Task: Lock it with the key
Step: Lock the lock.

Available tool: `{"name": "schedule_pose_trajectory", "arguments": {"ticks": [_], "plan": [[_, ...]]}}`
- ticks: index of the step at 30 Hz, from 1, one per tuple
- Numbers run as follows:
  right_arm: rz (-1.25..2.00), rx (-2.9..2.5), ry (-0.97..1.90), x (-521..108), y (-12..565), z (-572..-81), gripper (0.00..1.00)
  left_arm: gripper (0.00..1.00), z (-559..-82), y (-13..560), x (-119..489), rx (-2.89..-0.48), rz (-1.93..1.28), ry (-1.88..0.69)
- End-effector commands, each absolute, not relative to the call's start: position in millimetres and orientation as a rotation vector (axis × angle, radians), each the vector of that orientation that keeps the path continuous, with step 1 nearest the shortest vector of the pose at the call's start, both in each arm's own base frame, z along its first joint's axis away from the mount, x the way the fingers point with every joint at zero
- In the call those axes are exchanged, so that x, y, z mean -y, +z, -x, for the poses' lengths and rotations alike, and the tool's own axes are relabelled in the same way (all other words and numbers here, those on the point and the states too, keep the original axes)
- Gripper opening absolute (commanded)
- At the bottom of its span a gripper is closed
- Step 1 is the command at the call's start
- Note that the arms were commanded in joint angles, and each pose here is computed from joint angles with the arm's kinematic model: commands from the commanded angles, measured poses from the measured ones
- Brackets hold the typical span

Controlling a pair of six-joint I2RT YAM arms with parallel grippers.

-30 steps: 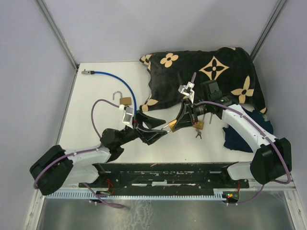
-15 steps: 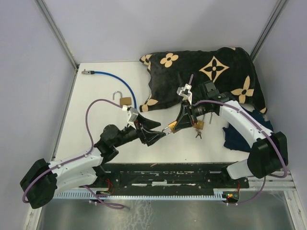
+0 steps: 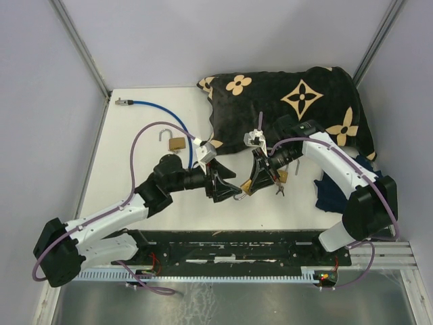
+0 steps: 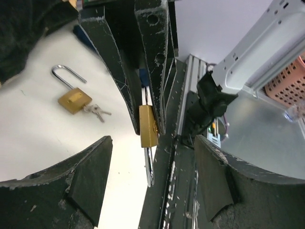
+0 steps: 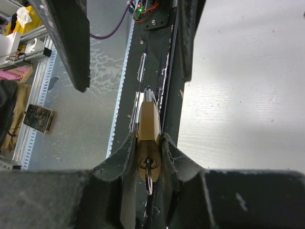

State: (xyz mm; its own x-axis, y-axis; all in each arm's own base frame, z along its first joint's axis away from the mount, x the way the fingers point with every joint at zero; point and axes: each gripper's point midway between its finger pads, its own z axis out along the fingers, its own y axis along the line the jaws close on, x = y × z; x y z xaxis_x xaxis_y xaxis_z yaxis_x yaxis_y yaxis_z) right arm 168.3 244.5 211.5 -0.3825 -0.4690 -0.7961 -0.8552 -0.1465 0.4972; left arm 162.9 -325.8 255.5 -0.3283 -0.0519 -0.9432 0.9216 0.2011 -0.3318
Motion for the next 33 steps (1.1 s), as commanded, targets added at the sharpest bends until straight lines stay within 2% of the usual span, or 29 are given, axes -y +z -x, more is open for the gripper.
{"name": "schedule_pose_trajectory", "arguments": {"ticks": [1, 23, 33], "plan": [[1.546, -1.683, 1.527, -247.5, 228.1, -163.5, 0.02, 0.76, -155.7, 255.8, 333.0, -1.529, -0.984, -1.324], [1.598, -1.685, 1.433, -240.0, 225.3, -161.0, 0.03, 0.76, -156.0, 245.0, 346.4, -1.549, -1.041, -1.388], [1.603, -1.709, 1.427, -239.2, 220.6, -163.1, 0.03, 0.75, -159.6, 230.2, 344.0, -1.542, -1.07, -1.326]]}}
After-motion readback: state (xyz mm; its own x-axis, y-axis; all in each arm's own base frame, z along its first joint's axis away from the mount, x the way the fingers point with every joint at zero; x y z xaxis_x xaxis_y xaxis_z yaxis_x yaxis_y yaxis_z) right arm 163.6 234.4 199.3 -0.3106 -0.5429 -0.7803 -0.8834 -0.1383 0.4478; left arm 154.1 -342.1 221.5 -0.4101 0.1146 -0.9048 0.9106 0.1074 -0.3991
